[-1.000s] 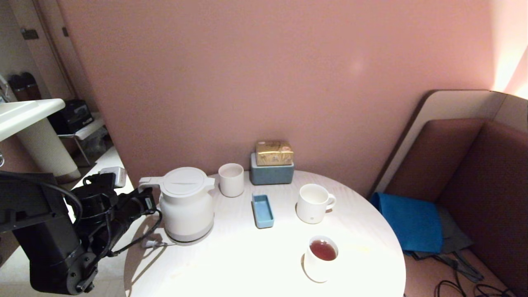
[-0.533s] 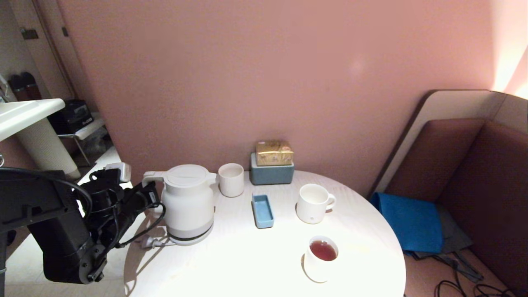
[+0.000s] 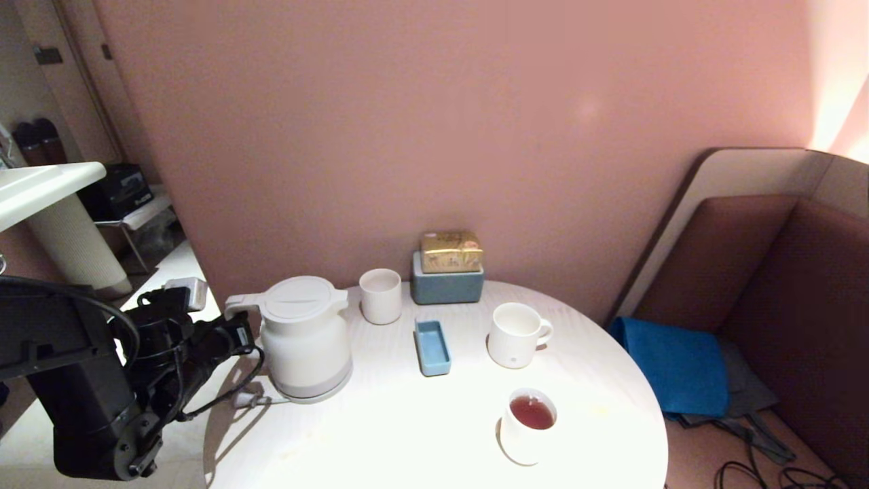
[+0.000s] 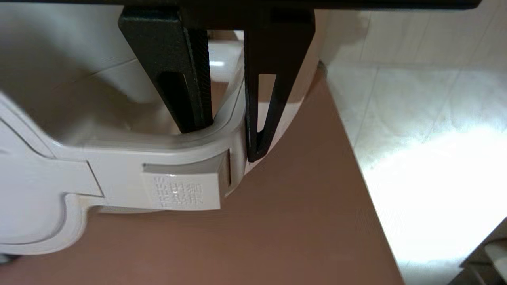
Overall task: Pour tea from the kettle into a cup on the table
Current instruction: Put down the kettle on the table
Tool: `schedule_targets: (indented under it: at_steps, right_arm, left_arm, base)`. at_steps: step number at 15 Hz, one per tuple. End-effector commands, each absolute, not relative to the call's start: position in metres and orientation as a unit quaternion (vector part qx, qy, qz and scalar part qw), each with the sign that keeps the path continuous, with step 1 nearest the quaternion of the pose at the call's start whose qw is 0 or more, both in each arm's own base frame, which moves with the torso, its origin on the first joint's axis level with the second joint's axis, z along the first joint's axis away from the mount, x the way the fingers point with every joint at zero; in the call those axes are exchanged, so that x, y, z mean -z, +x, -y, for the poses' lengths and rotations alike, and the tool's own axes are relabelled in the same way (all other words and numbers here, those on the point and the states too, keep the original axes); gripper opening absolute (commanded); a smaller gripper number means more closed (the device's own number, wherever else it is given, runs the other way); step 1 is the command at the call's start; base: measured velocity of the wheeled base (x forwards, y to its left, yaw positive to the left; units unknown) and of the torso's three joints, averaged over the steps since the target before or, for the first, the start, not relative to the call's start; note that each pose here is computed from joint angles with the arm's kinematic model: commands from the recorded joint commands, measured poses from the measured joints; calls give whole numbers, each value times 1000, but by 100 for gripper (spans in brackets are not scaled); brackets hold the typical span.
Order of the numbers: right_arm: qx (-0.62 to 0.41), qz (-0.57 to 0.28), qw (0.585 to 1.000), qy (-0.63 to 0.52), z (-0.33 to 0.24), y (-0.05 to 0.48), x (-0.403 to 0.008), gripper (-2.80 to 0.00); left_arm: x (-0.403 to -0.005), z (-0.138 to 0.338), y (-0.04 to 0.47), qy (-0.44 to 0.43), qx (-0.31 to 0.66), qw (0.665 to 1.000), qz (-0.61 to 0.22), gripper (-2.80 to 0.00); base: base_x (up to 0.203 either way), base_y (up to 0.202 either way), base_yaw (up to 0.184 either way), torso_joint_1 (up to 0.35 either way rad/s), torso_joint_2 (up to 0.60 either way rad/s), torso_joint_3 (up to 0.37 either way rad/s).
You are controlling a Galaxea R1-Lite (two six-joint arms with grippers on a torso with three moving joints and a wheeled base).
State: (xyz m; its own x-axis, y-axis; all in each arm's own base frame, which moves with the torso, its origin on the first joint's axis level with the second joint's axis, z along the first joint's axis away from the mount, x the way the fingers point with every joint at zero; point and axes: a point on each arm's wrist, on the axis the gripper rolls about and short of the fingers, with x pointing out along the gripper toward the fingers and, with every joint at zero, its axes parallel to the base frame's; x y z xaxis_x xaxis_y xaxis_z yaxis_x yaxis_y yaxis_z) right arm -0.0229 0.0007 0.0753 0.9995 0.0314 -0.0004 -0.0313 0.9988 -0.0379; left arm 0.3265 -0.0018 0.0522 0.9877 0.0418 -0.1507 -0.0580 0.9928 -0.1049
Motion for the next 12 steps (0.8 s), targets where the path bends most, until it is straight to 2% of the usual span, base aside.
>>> schedule_targets:
  at_steps: [1,12]
  right_arm:
    - [-16,0,1000,-19,-1,-23,-75,-280]
    - [-16,0,1000,-19,-1,-23,-75,-280]
  left_arm:
    - [-57,2,322,-56,-24,997,-55,-280]
    - [-48,4,323,-38,-20,997,-69,-280]
  base:
    - [0,0,0,0,0,0]
    - [0,0,0,0,0,0]
